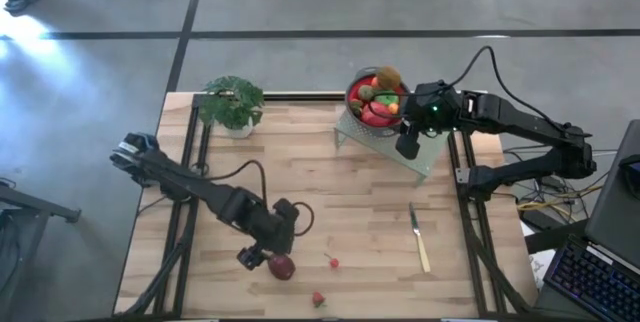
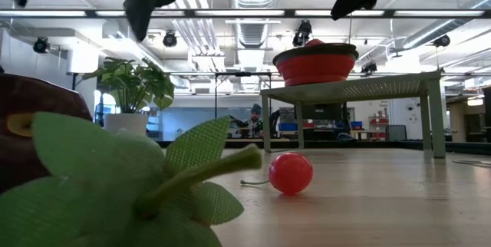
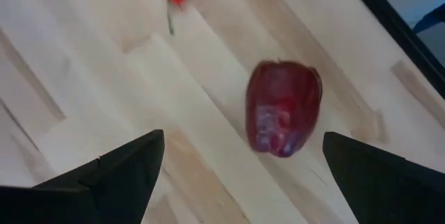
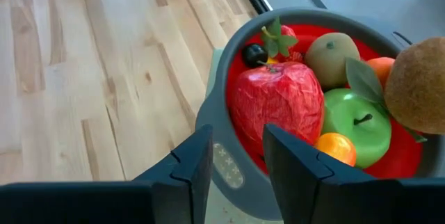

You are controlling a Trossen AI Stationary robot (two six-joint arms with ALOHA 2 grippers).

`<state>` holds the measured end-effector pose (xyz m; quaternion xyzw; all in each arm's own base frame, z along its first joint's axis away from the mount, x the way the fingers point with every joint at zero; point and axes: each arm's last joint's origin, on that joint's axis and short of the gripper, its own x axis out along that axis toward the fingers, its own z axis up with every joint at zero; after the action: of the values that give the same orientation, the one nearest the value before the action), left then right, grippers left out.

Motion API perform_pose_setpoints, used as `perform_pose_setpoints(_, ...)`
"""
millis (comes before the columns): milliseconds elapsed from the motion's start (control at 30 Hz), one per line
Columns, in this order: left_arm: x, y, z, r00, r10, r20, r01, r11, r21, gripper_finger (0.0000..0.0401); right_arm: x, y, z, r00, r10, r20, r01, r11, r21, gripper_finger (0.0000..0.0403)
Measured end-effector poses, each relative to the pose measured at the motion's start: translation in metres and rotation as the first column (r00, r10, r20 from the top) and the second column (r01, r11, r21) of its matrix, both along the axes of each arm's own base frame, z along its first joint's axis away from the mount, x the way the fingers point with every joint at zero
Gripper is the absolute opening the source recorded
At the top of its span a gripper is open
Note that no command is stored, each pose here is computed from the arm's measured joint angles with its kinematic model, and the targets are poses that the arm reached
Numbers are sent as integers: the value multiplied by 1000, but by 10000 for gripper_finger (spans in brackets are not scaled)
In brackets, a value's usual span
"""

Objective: Pick & Place Fruit
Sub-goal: Put the dark red apple into the red strainer bowl

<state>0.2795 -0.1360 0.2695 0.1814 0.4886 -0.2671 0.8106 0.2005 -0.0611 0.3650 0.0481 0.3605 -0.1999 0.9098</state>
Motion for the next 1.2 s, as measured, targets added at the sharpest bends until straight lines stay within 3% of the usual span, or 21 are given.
perform_pose_setpoints(200, -8, -5, -22, 998, 27, -48, -27, 1000, -2, 397, 0, 0, 0, 1000, -2, 1, 2, 1000, 3, 116)
perform_pose_setpoints(733, -16, -14, -71, 999, -11, 39, 15, 996, -89, 397, 2, 0, 2, 1000, -2, 28, 2, 1000, -4, 146)
perform_pose_setpoints(1200, -16, -15, -103, 994, -28, 107, 42, 990, -131, 397, 2, 0, 2, 1000, 3, 26, -3, 1000, -10, 107)
